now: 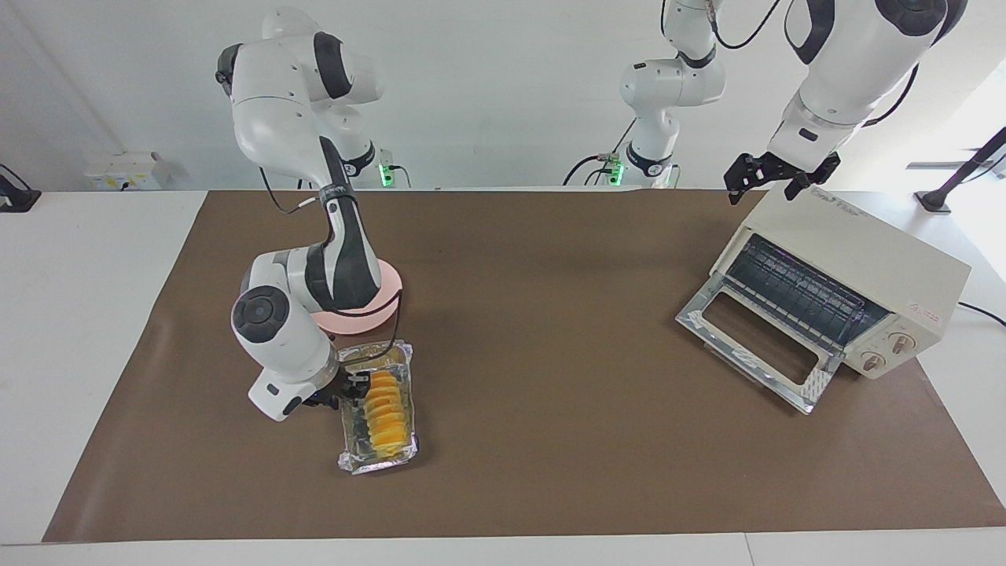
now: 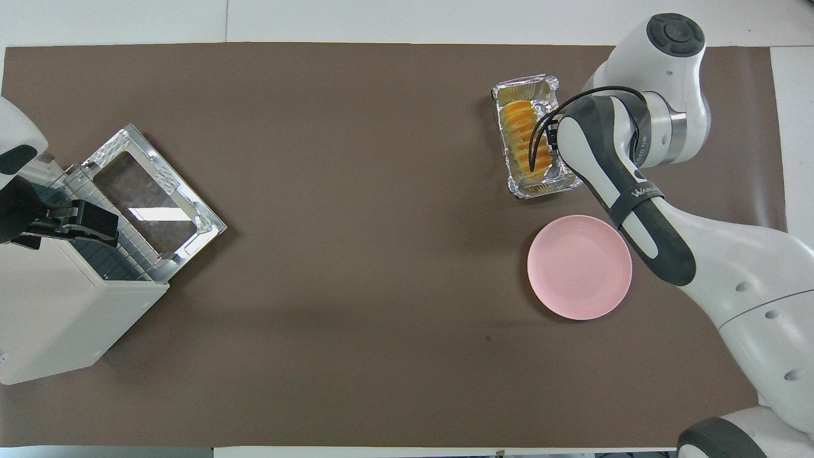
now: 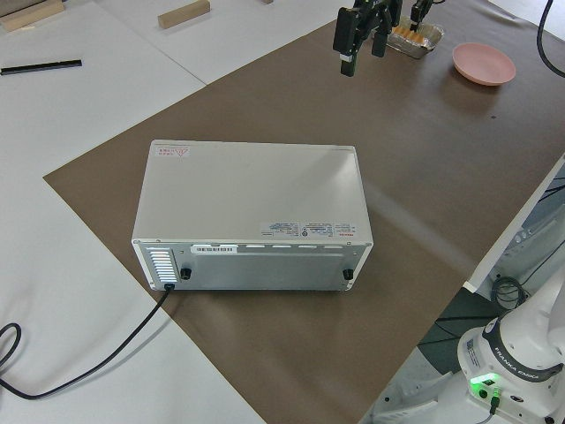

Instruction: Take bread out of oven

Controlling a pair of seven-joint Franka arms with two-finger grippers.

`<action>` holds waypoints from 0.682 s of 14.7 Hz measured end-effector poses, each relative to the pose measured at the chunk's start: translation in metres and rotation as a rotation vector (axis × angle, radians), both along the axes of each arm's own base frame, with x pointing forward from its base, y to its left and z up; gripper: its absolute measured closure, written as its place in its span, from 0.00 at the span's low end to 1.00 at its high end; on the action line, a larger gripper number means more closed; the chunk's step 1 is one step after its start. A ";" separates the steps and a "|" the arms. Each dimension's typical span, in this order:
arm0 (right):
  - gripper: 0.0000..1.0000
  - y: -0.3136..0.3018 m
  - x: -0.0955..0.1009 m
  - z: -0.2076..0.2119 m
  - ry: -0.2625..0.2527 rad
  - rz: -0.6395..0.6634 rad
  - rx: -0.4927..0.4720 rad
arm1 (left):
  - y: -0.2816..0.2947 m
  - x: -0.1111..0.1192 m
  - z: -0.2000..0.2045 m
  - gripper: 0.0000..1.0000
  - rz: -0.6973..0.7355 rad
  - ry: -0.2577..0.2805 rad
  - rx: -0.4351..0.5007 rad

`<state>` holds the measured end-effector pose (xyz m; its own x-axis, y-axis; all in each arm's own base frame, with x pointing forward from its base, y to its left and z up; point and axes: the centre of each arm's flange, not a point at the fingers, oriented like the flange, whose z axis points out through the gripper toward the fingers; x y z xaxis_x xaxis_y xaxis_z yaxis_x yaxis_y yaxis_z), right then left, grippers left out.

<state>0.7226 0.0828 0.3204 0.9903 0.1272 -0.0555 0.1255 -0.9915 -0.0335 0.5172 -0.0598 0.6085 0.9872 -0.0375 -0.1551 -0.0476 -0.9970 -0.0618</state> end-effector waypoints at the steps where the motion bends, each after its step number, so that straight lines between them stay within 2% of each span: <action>1: 0.39 0.002 -0.001 0.006 -0.005 0.005 -0.003 | 0.000 0.000 0.000 0.00 0.000 0.000 0.000; 2: 0.35 0.007 -0.001 0.012 -0.014 0.016 -0.007 | 0.000 0.000 0.000 0.00 0.000 0.000 0.000; 6: 0.38 0.049 -0.007 0.021 -0.040 0.089 -0.045 | 0.000 0.000 0.000 0.00 0.000 0.000 0.000; 10: 0.38 0.053 -0.006 0.021 -0.057 0.093 -0.047 | 0.000 0.000 0.000 0.00 0.000 0.000 0.000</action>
<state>0.7166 0.1362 0.3411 0.9761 0.2172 -0.0072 0.2173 -0.9758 0.0229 0.5172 -0.0598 0.6085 0.9872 -0.0375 -0.1550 -0.0476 -0.9970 -0.0618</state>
